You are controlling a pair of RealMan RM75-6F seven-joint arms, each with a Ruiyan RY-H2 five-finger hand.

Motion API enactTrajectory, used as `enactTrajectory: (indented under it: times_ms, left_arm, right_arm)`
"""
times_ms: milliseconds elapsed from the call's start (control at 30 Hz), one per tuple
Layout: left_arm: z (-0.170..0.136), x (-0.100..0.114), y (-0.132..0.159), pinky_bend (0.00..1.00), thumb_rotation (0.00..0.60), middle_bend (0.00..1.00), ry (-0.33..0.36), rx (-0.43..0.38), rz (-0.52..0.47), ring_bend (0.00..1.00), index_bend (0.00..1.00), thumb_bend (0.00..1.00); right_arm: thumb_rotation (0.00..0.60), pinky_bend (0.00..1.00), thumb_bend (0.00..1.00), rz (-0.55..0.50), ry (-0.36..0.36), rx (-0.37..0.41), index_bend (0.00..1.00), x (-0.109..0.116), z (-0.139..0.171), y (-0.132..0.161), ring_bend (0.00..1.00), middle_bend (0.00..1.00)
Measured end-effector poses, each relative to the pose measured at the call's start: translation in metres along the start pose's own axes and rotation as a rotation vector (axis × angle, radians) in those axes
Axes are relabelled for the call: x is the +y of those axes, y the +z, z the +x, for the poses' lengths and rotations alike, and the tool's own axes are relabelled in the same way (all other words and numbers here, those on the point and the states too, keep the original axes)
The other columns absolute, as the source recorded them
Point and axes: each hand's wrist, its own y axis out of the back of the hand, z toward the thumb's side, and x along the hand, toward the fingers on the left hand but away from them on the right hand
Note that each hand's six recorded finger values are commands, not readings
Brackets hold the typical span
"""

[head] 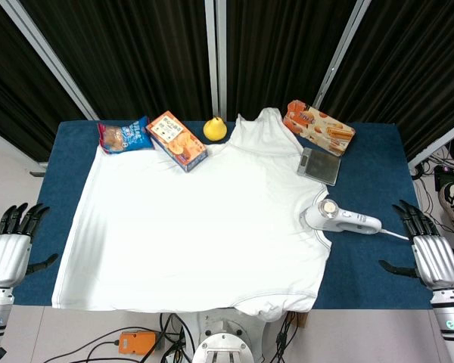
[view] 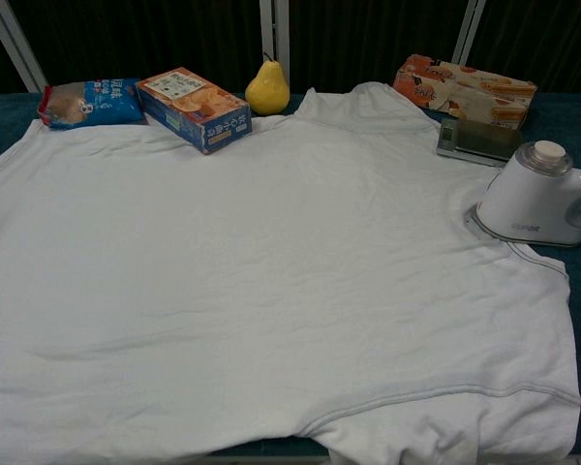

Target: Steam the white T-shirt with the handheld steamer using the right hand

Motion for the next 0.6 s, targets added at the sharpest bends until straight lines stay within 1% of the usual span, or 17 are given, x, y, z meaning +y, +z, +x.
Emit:
enactTrajectory:
  times_ms: [167, 233, 300, 400, 467, 533, 600]
  left_arm:
    - [0.001, -0.001, -0.001, 0.00, 0.600, 0.12, -0.003, 0.003, -0.002, 0.01, 0.12, 0.06]
    - [0.001, -0.001, -0.001, 0.00, 0.600, 0.12, -0.001, 0.002, -0.002, 0.01, 0.12, 0.06]
    - [0.000, -0.001, -0.001, 0.00, 0.600, 0.12, 0.001, 0.001, -0.006, 0.01, 0.12, 0.06]
    - [-0.001, -0.002, 0.001, 0.00, 0.600, 0.12, 0.002, -0.002, -0.012, 0.01, 0.12, 0.06]
    - [-0.001, -0.003, 0.002, 0.00, 0.600, 0.12, 0.000, -0.004, -0.014, 0.01, 0.12, 0.06]
    - [-0.002, -0.005, 0.002, 0.00, 0.600, 0.12, -0.003, -0.006, -0.017, 0.01, 0.12, 0.06]
    - [-0.003, -0.006, 0.002, 0.00, 0.600, 0.12, -0.007, -0.004, -0.019, 0.02, 0.12, 0.06]
  right_arm:
    - [0.600, 0.17, 0.13, 0.015, 0.024, -0.003, 0.00, -0.002, -0.008, 0.005, 0.00, 0.05]
    - [0.600, 0.17, 0.16, 0.020, 0.033, -0.009, 0.01, -0.001, -0.012, 0.006, 0.00, 0.05]
    - [0.600, 0.17, 0.19, 0.026, 0.045, -0.020, 0.03, 0.000, -0.019, 0.006, 0.00, 0.05]
    - [0.600, 0.17, 0.24, 0.031, 0.075, -0.036, 0.14, -0.002, -0.032, 0.007, 0.00, 0.05]
    - [0.600, 0.18, 0.26, 0.036, 0.107, -0.046, 0.21, -0.006, -0.043, 0.008, 0.00, 0.05]
    - [0.600, 0.20, 0.26, 0.044, 0.135, -0.055, 0.26, -0.009, -0.052, 0.009, 0.00, 0.06]
    - [0.600, 0.22, 0.26, 0.061, 0.160, -0.064, 0.28, -0.014, -0.063, 0.011, 0.01, 0.09]
